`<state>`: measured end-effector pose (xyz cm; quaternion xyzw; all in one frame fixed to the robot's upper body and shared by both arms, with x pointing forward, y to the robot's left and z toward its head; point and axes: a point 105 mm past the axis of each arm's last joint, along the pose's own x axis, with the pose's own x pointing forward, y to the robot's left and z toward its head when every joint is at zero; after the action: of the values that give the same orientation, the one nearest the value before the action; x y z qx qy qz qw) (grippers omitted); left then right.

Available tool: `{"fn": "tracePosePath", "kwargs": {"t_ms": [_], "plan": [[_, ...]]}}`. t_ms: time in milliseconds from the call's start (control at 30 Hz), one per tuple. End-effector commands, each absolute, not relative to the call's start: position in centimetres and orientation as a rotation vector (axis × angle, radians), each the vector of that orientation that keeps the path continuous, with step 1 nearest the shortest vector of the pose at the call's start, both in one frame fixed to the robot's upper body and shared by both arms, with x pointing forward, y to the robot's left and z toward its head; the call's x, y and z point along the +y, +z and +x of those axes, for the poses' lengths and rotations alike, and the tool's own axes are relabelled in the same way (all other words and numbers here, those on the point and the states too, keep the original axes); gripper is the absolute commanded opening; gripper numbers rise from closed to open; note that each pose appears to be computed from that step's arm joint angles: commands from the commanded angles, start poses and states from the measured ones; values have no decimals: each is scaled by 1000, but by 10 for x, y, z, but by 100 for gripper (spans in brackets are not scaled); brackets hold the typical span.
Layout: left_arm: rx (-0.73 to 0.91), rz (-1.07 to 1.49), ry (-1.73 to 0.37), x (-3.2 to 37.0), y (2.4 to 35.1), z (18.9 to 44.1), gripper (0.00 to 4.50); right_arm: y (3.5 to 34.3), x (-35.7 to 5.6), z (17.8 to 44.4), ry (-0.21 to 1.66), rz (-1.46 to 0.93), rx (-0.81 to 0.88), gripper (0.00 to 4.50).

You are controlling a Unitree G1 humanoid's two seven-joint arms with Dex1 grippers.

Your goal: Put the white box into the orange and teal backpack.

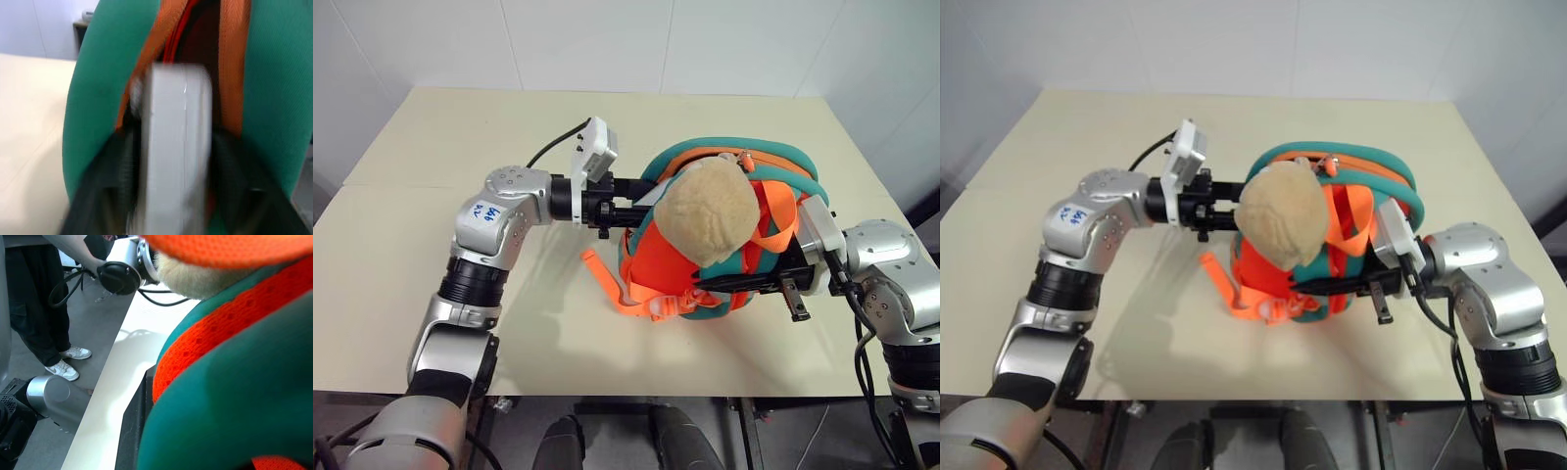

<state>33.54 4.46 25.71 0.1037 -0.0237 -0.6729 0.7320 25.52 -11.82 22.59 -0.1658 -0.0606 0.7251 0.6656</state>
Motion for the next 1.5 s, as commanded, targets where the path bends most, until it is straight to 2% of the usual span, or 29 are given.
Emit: {"fn": "tracePosePath", "kwargs": {"t_ms": [33,133,167,633,767,900,1200,1300,1500], "plan": [[-76,282,-1495,40,263,329,351,234,-115,254,1639,-403,-188,0],[-112,288,-1480,41,271,328,442,234,-115,255,1640,-405,-190,0],[-117,289,-1479,42,273,328,447,234,-115,255,1640,-406,-190,0],[-121,386,-1380,74,287,323,447,233,-116,255,1628,-413,-191,0],[-197,328,-1445,80,297,302,447,232,-116,254,1624,-414,-190,0],[-119,259,-1399,92,292,299,447,232,-117,253,1619,-415,-186,0],[-163,69,-1357,97,295,306,447,232,-117,255,1610,-420,-187,0],[-101,32,-1364,96,290,307,387,232,-117,255,1606,-420,-188,0],[-76,26,-1396,94,286,302,198,233,-118,255,1593,-420,-186,0]]}}
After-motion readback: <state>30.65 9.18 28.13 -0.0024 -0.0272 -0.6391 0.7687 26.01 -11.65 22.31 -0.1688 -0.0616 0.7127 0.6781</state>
